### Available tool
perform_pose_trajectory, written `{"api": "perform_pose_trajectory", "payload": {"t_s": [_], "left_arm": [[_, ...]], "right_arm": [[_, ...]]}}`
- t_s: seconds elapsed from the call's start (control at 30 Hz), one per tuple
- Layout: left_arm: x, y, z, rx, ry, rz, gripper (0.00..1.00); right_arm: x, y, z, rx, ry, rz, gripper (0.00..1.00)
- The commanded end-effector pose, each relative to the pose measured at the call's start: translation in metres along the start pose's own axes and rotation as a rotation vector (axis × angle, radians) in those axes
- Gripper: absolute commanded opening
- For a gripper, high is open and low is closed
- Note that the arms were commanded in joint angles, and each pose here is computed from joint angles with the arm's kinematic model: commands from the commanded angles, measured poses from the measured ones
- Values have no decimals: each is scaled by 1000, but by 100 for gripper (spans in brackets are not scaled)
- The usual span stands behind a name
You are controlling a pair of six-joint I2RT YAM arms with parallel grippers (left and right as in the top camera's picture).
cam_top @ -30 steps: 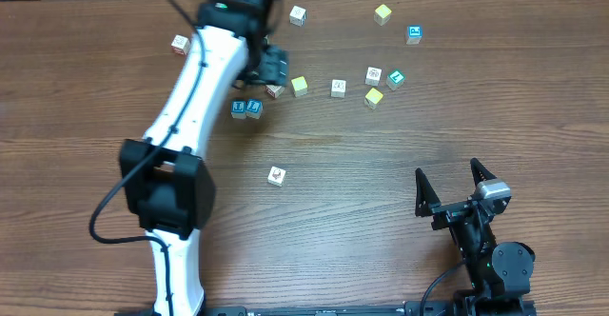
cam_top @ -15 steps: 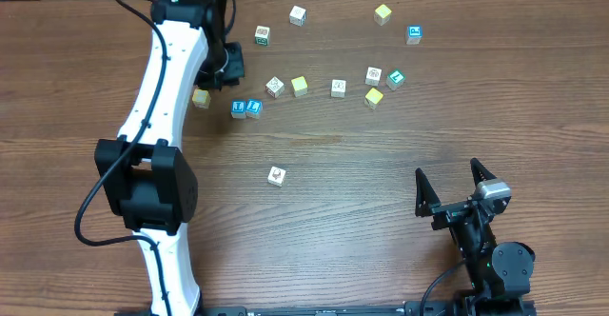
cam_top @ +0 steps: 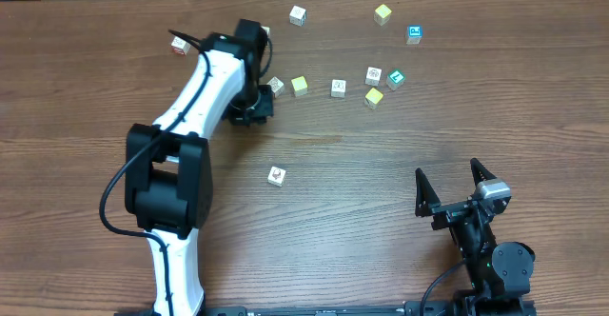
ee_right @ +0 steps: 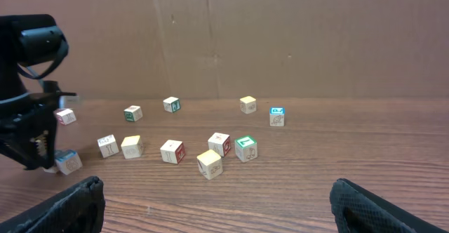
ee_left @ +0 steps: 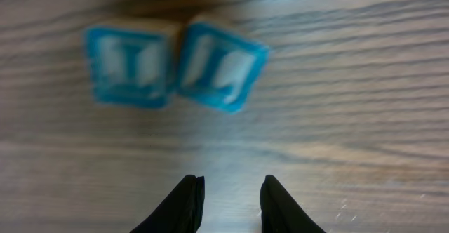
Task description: Form a circle
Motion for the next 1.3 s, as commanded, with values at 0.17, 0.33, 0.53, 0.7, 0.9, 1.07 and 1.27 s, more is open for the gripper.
{"api": "perform_pose_trajectory", "payload": {"t_s": [0.17,0.33,0.53,0.7,0.9,1.07,1.27], "left_arm": [[-1,-9,19,2,-56,24,23],[-4,-13,22,23,-75,27,24],[-2,-22,21,79,-58,89,10],[-14,-27,6,104,-99,89,7],[-23,-28,-8,92,-138,86,9],[-30,-17,-7,-3,-194,77,9],[-33,-9,2,-55,-233,71,9]], "right_arm": [[2,-1,0,9,-1,3,100],[2,-1,0,8,-1,3,100],[2,-1,0,9,-1,3,100],[2,-1,0,9,-1,3,100],[2,-1,0,9,-1,3,100],[2,-1,0,9,-1,3,100],[2,-1,0,9,-1,3,100]]}}
Point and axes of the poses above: each gripper's point midway between its finger pads, its own z axis out along the fingers, its own y axis along the line the jaws close on, x = y × z, the point moved 5 cm from there along -z, back along the fingers, and after that the axes turned 13 degrees about -z, right-handed, at the moved point
